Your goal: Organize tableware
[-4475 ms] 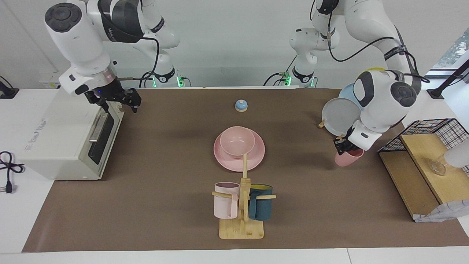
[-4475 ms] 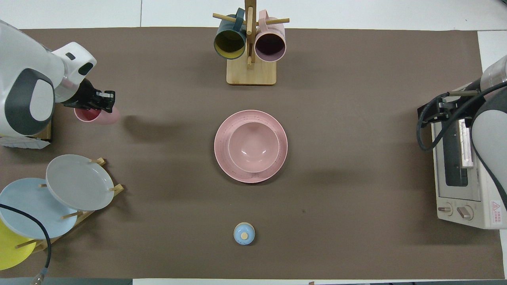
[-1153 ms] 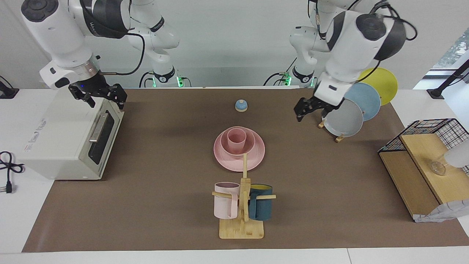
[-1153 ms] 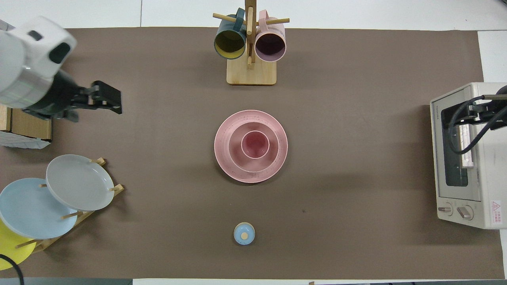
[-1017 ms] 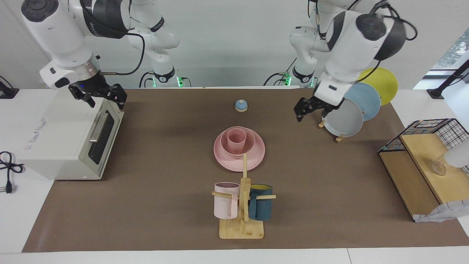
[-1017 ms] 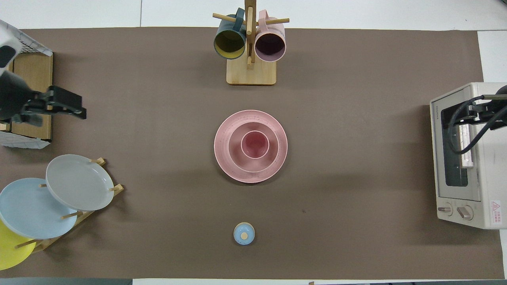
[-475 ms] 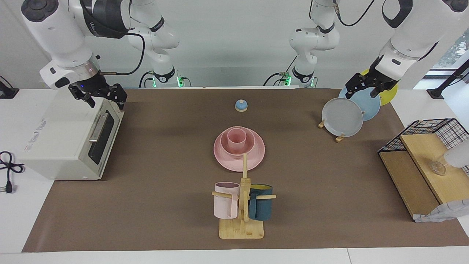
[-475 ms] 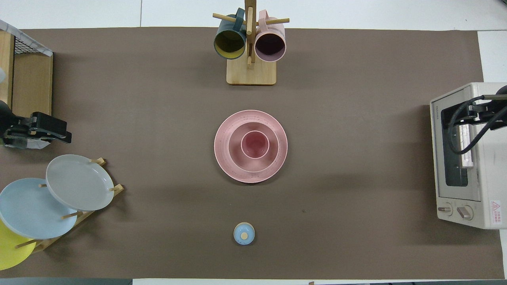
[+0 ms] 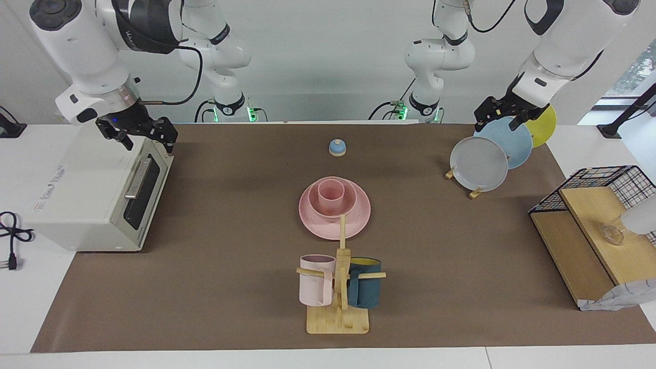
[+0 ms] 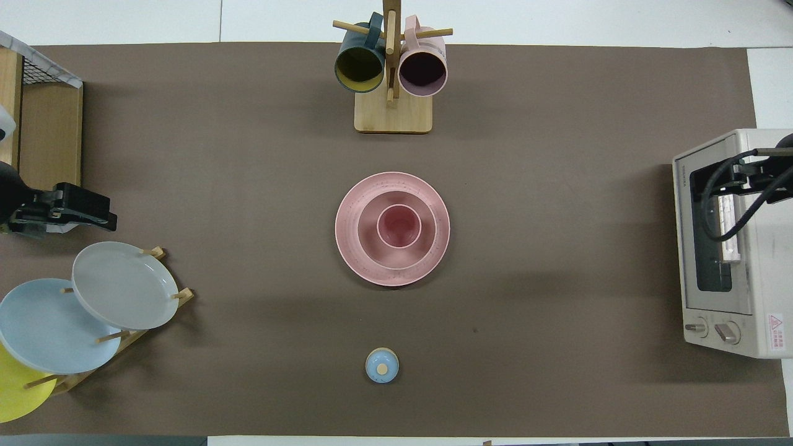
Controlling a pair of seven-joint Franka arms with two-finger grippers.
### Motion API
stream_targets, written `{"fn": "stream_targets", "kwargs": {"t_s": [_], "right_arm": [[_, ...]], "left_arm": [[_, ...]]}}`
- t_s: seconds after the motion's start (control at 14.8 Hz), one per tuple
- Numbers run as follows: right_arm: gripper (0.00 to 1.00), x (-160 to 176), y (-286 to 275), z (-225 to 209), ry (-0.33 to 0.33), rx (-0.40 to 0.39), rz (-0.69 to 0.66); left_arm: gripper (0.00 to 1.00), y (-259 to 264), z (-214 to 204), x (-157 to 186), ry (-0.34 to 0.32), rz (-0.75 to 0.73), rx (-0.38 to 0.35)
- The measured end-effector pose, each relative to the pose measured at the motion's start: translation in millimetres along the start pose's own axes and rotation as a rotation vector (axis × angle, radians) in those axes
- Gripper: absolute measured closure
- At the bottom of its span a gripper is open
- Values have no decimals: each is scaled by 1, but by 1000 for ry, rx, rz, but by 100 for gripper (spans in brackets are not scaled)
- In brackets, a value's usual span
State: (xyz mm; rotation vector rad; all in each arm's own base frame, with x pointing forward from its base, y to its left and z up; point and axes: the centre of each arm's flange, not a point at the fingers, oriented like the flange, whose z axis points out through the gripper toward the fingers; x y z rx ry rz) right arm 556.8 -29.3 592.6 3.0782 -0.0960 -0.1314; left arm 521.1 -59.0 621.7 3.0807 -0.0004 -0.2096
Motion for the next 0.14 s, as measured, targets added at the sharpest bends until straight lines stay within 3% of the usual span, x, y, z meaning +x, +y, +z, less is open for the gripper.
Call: {"fn": "stream_targets", "kwargs": {"t_s": [0.14], "right_arm": [[0,0,0,0,0,0,0]], "left_arm": [[0,2,0,0,0,4,1]]}}
